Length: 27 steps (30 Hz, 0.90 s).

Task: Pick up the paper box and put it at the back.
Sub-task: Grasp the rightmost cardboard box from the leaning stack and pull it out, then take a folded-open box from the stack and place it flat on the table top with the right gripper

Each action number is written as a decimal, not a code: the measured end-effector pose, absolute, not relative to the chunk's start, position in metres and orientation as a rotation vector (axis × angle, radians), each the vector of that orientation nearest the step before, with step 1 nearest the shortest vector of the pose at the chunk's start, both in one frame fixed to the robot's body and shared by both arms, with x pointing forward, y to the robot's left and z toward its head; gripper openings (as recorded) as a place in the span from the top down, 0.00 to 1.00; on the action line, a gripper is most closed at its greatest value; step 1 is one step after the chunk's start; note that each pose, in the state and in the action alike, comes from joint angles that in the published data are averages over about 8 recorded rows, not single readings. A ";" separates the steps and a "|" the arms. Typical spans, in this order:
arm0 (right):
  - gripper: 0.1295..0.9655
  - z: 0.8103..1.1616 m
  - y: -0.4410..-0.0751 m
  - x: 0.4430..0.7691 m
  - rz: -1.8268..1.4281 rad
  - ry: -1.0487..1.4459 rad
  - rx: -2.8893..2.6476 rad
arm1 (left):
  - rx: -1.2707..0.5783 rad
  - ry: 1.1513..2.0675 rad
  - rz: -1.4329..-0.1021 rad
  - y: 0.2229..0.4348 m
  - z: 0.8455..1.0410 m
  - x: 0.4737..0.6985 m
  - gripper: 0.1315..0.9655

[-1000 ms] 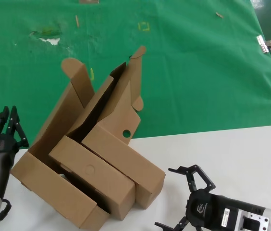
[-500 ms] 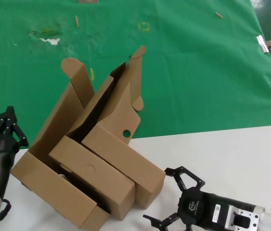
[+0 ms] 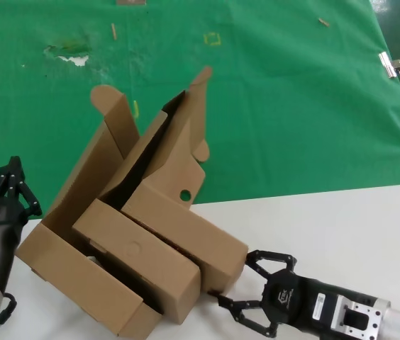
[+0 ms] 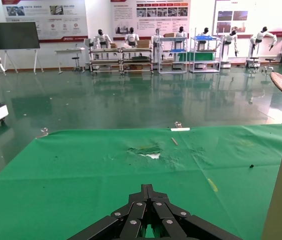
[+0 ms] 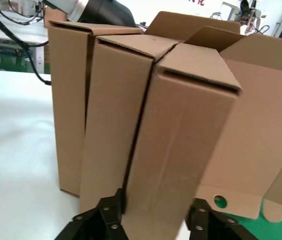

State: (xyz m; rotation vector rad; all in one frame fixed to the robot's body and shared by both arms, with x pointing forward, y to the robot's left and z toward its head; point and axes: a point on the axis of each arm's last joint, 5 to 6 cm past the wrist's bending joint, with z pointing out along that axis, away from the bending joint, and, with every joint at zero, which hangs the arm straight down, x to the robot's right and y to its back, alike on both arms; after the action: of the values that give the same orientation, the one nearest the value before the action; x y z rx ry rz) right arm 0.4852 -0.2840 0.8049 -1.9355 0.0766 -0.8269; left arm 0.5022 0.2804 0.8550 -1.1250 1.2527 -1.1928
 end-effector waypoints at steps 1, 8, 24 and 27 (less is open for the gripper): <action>0.56 0.805 -0.284 0.485 -0.829 0.077 -1.934 | -1.125 1.253 -1.193 0.280 0.855 0.502 0.99; 0.72 0.811 -0.280 0.487 -0.861 0.075 -1.916 | -1.125 1.253 -1.193 0.280 0.855 0.502 0.99; 0.96 0.869 -0.319 0.520 -1.131 0.120 -1.965 | -1.125 1.253 -1.193 0.280 0.855 0.502 0.99; 0.97 0.888 -0.328 0.538 -1.193 0.090 -2.007 | -1.125 1.253 -1.193 0.280 0.855 0.502 0.99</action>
State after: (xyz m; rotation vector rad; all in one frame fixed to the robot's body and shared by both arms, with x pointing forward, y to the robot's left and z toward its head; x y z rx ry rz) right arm 0.5380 -0.3278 0.8885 -2.0067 0.0902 -1.1933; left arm 0.5022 0.2804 0.8550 -1.1252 1.2527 -1.1929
